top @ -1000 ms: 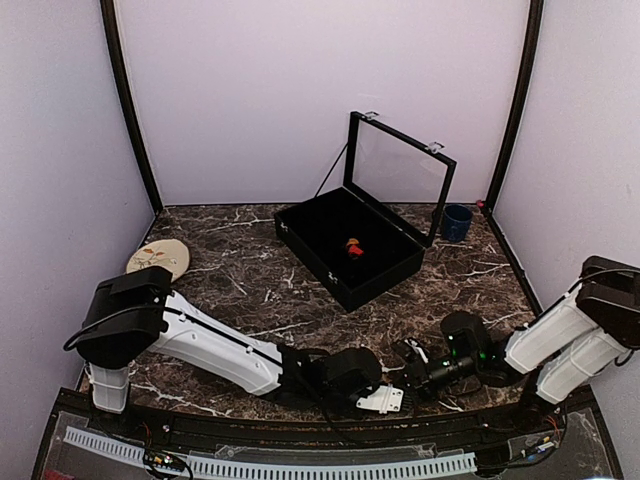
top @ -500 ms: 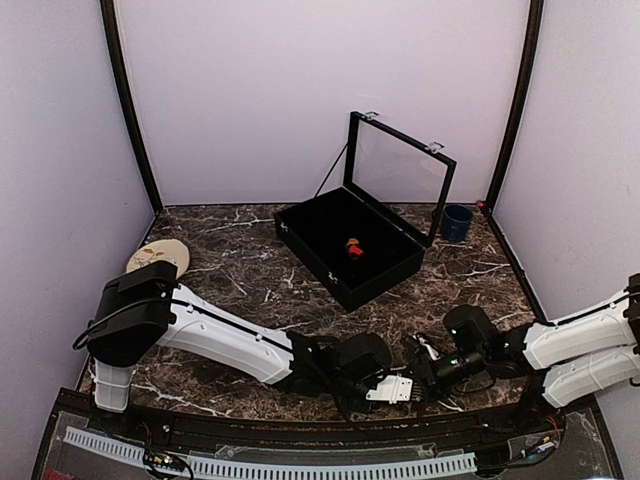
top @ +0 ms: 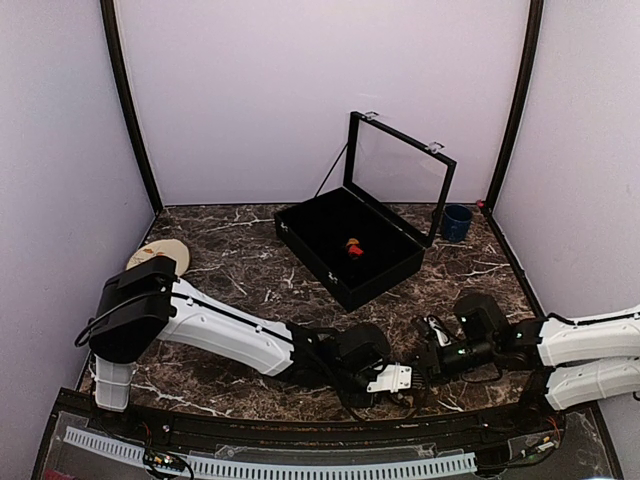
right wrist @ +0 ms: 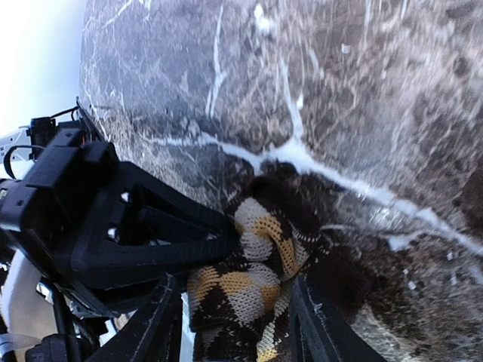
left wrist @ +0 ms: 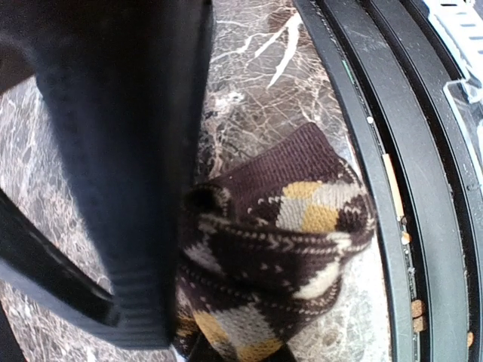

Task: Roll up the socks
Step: Pick up the sock from the center of the board.

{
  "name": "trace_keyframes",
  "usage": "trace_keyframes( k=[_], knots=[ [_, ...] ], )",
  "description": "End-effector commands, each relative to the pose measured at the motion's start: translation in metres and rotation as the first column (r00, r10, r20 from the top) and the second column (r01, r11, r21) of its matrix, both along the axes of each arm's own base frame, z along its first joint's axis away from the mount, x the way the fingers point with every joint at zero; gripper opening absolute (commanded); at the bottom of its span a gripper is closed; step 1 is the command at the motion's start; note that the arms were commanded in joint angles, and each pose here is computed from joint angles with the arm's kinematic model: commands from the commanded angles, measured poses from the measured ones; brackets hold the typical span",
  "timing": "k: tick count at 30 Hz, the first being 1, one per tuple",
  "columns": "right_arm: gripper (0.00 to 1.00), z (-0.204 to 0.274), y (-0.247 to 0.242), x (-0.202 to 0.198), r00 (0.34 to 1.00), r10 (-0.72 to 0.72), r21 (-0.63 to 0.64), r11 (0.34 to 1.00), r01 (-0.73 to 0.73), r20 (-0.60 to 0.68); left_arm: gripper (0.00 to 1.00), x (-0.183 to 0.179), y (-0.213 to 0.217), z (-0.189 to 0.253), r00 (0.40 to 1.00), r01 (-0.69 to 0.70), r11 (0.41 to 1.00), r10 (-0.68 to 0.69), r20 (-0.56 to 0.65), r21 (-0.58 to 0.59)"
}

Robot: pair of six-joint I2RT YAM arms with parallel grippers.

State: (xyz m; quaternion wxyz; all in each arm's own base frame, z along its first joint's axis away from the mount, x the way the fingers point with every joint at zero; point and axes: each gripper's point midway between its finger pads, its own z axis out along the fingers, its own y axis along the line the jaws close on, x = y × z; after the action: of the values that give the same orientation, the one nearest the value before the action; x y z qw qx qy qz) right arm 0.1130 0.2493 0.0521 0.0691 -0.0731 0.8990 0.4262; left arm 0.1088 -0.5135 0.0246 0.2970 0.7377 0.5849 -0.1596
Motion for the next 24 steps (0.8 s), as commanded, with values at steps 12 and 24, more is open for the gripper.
trace_keyframes(
  k=[12,24],
  knots=[
    [0.48,0.019,-0.023,0.042,0.964,-0.071,-0.153,0.982,0.112,0.256,0.00,0.036,0.082,-0.024,0.936,-0.261,0.907,0.321,-0.143,0.330],
    [0.48,0.039,-0.028,0.053,0.931,-0.050,-0.188,0.974,0.125,0.361,0.00,0.072,0.077,0.019,0.826,-0.381,0.861,0.481,-0.295,0.336]
  ],
)
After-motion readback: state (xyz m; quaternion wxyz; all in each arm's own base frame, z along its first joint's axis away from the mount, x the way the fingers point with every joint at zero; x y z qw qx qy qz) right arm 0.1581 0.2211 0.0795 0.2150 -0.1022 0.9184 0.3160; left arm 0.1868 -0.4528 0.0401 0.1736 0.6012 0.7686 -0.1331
